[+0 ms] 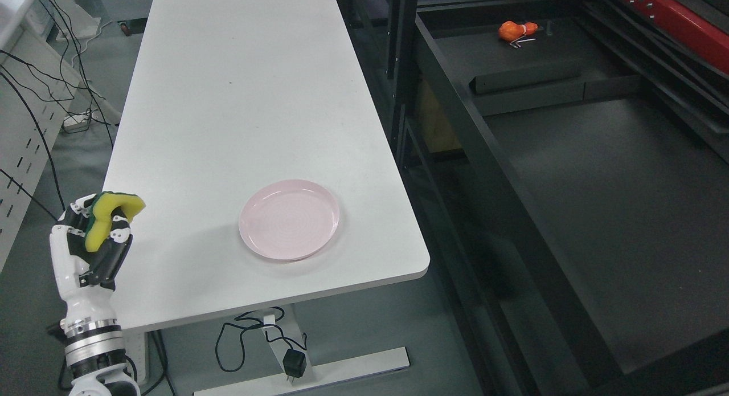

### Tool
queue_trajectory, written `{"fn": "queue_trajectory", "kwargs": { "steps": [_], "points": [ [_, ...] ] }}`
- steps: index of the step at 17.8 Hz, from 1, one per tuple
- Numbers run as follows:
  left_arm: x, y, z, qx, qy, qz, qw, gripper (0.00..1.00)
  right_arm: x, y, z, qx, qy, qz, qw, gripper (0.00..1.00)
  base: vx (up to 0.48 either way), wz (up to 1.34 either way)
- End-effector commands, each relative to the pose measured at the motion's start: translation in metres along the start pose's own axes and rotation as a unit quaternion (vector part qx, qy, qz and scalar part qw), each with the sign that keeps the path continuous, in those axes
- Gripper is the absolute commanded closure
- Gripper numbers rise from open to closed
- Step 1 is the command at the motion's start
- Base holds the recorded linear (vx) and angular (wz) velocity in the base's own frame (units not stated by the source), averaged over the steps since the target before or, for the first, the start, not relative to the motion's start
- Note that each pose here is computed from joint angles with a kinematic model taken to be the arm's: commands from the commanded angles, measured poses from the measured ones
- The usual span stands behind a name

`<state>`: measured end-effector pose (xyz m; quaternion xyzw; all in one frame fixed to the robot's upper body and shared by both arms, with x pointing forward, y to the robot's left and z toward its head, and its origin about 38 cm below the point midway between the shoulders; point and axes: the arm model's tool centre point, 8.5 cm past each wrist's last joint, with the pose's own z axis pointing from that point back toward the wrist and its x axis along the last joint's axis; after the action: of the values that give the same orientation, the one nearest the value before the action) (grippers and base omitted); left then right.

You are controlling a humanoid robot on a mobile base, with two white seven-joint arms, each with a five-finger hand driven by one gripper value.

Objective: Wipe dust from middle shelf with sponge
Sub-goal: 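Hold the sponge up in the left hand while turning toward the shelf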

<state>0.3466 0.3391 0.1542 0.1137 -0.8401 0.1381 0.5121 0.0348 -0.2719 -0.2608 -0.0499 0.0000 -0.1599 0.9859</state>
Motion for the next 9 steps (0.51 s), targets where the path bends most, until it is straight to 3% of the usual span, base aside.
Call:
{"fn": "queue_trajectory", "kwargs": {
  "steps": [1, 9],
  "points": [
    [0.0082, -0.0019, -0.0006, -0.011, -0.011, -0.001, 1.000, 1.00, 0.0093, -0.0101, 0.0001, -0.007, -0.011, -0.001, 1.000, 0.00, -0.178, 0.00],
    [0.0064, -0.0070, 0.0035, -0.019, -0.010, 0.002, 1.000, 1.00, 0.0102, -0.0098, 0.0001, -0.007, -0.012, -0.001, 1.000, 0.00, -0.132, 0.02]
  ]
}}
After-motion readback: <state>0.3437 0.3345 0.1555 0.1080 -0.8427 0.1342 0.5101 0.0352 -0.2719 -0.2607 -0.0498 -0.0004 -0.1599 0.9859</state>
